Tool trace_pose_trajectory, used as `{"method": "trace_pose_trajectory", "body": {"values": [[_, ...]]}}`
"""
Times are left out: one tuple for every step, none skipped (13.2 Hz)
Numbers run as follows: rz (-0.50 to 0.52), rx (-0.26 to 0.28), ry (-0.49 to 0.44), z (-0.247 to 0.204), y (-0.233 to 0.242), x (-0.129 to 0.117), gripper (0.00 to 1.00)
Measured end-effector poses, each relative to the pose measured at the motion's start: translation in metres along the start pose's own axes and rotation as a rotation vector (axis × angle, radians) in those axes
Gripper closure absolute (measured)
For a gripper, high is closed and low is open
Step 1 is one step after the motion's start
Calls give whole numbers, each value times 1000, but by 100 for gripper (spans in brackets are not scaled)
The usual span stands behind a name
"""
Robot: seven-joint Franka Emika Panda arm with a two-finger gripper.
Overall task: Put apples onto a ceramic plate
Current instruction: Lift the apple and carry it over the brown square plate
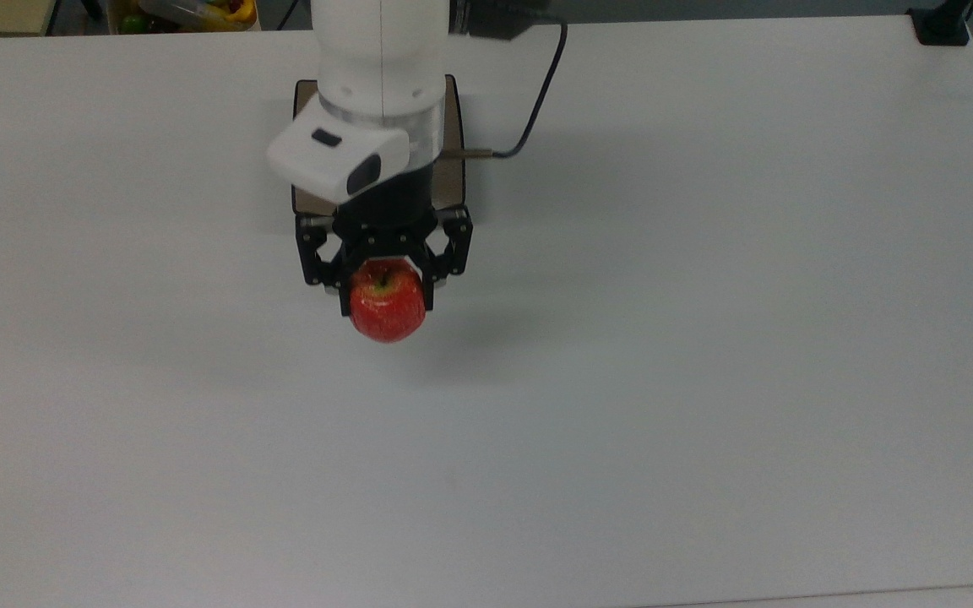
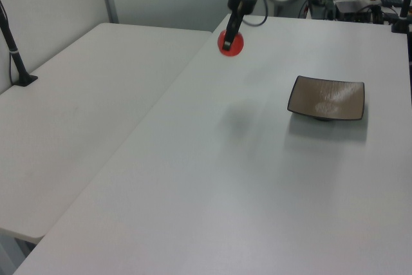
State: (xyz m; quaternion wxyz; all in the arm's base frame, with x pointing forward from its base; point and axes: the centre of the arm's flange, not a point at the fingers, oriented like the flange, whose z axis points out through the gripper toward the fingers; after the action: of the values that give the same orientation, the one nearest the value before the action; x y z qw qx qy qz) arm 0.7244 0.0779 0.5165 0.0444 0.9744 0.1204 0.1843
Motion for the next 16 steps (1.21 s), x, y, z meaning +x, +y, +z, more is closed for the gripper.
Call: {"method": "trace_pose_trajectory", "body": {"values": [[9, 11, -2, -27, 0, -6, 26], [21, 32, -18, -51, 0, -15, 26], [32, 55, -50, -74, -1, -26, 28], [37, 67, -88, -96, -1, -38, 28], [40, 76, -116, -113, -1, -50, 28], [39, 82, -142, -128, -3, -66, 28], [34, 86, -172, -137, -5, -84, 28], [29, 90, -214, -143, -9, -110, 28], [17, 95, -248, -142, -11, -126, 28], [-8, 102, -282, -135, -14, -142, 28], [-36, 111, -314, -124, -14, -155, 28], [-53, 119, -350, -110, -13, -169, 28], [-57, 126, -385, -96, -10, -181, 28], [-68, 135, -416, -83, -7, -192, 28], [-77, 141, -433, -67, -4, -202, 28], [-79, 142, -429, -50, -2, -211, 28]]}}
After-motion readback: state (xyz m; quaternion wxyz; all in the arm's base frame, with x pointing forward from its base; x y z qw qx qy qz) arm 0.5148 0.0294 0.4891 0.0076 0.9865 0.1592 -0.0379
